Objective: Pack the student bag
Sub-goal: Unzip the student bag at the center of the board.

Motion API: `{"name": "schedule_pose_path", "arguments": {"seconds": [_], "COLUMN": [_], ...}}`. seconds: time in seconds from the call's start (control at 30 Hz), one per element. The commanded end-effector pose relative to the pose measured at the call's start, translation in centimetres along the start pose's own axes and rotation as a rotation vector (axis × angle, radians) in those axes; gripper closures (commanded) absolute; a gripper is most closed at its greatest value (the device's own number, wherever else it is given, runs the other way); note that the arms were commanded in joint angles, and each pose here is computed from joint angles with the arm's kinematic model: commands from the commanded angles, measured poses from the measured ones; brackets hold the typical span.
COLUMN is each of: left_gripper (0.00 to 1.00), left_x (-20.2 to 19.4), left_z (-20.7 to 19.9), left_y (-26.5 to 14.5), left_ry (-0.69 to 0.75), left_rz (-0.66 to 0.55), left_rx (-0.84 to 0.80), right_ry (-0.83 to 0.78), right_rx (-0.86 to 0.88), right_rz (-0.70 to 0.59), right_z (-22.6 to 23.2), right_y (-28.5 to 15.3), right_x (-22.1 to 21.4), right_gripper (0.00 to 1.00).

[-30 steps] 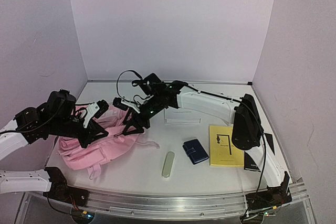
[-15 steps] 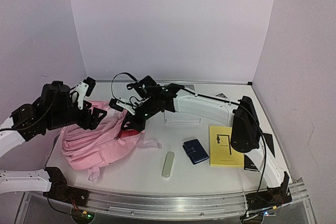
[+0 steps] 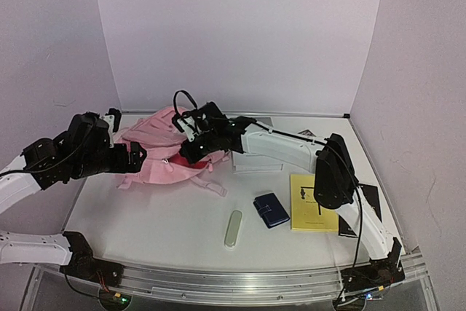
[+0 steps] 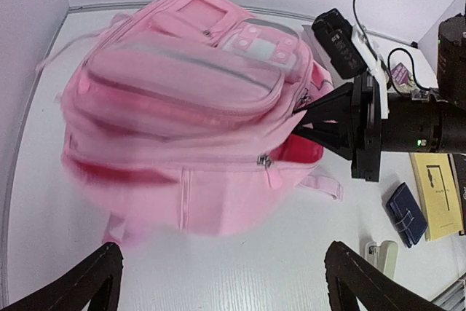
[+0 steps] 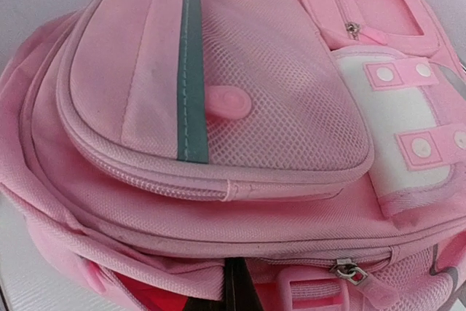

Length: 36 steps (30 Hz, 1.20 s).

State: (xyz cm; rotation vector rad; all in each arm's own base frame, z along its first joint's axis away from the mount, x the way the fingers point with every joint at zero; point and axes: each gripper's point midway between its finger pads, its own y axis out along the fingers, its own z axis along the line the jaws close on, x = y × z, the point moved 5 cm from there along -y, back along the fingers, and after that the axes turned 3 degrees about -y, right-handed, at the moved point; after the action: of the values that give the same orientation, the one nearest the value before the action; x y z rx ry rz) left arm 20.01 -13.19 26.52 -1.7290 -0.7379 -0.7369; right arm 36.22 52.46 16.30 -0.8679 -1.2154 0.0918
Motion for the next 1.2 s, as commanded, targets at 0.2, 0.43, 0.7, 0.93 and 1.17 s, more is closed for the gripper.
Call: {"name": "schedule_pose_path", "arguments": {"seconds": [0.2, 0.43, 0.7, 0.93, 1.17], "left_gripper": [0.26, 0.34, 0.41, 0.49, 0.57], "left_x": [-1.9, -1.1, -0.4, -0.3, -1.0], "left_z": [-1.6, -2.9, -3.4, -3.0, -2.2], "left_y": [4.1, 7.3, 10.4, 12.4, 13.7], "left_ry": [-0.109, -0.098, -0.124, -0.187, -0.193], "left_rz": [0.095, 0.081, 0.051, 0.053, 0.068], "left_rx": [-0.009, 0.052, 0.148, 0.192, 0.256], "right_ry": [0.151, 0.161, 0.179, 0.183, 0.178], "right_rx": [0.064, 0.077, 0.095, 0.111, 0.126], "right_rz": [-0.126, -0.129, -0.134, -0.132, -0.131], "right_z": [1.3, 1.9, 2.5, 2.9, 3.2], "right_y": [-1.1, -1.1, -1.3, -1.4, -1.5], "right_x": [3.9, 4.0, 4.3, 4.3, 4.4], "right_gripper": [1.0, 1.0, 1.0, 1.0, 1.0]}}
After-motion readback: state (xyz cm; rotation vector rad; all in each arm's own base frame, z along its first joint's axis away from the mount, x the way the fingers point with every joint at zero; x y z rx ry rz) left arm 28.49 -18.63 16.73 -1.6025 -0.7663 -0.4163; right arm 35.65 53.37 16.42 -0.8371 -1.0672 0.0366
